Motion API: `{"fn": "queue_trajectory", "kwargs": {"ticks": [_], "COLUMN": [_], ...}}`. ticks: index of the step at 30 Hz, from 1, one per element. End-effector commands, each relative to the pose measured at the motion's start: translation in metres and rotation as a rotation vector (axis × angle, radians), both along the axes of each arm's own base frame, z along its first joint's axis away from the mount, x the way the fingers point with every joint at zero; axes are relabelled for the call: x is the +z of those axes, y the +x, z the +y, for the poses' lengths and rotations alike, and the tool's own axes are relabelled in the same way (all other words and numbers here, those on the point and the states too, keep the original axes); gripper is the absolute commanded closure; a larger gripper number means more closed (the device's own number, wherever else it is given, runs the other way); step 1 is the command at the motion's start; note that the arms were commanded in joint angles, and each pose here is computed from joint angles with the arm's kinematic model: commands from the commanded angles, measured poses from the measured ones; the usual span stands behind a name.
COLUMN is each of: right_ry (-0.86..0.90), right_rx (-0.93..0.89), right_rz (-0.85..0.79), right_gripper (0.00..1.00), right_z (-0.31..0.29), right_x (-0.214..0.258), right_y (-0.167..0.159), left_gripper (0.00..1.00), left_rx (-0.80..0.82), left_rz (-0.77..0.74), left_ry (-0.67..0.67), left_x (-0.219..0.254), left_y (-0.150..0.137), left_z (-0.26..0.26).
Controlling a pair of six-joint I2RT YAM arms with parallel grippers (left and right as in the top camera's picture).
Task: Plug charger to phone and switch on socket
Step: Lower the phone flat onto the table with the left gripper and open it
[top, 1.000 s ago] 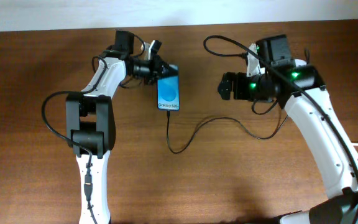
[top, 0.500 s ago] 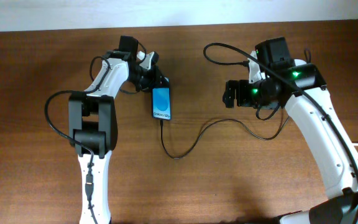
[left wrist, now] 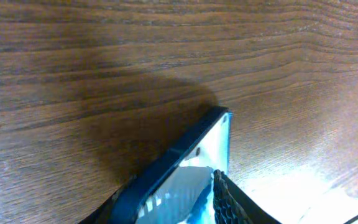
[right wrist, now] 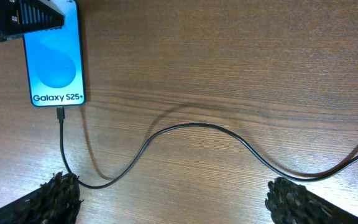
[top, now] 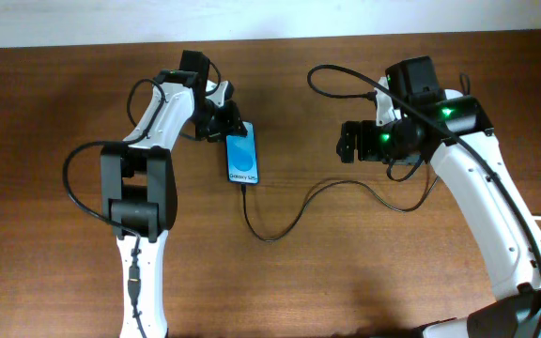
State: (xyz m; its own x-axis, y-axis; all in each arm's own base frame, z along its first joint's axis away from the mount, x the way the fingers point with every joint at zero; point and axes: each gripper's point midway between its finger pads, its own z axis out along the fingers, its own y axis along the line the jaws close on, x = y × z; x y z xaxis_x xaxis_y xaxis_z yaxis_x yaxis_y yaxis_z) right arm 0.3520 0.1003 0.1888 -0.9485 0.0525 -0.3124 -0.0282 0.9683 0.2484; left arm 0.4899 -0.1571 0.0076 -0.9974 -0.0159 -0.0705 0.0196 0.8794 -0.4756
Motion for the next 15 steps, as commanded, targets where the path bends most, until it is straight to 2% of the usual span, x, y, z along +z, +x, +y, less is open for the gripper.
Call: {"fn": "queue_trajectory", "kwargs": {"ticks": [1,4,7,11,13,15], "right_ry": [-0.009,-0.008,-0.008,-0.009,-0.009,-0.009], "right_rx": [-0.013,-0.013,-0.013,-0.013,-0.013,-0.013], "right_rz": [-0.027,-0.027,-0.027,-0.023,-0.023,-0.024], "right_gripper": [0.02,0.02,0.02,0.02,0.02,0.02], "right_z": [-0.003,-0.003,-0.003,-0.004,-0.004,-0.004], "right_x": [0.009,0.008,0.008,0.008,0.008,0.008], "right_y": [0.004,0.004,0.004,0.003,0.003,0.003], "left_gripper": [0.61,0.64,0.63,0.54,0.57,0.54], "left_rx": [0.011,0.021,0.023,0.023,0.024,0.024], "left_rz": [0.05,0.074,0.091,0.094,0.095,0.095], "left_ry": [0.156,0.295,0.376,0.4,0.4,0.4], "left_x": [-0.039,-0.045,-0.048,-0.048,-0.048,-0.048], "left_y": [-0.009,-0.016,-0.021,-0.022,-0.022,-0.022], "left_z": [0.029,0.052,0.066,0.071,0.071,0.071]}}
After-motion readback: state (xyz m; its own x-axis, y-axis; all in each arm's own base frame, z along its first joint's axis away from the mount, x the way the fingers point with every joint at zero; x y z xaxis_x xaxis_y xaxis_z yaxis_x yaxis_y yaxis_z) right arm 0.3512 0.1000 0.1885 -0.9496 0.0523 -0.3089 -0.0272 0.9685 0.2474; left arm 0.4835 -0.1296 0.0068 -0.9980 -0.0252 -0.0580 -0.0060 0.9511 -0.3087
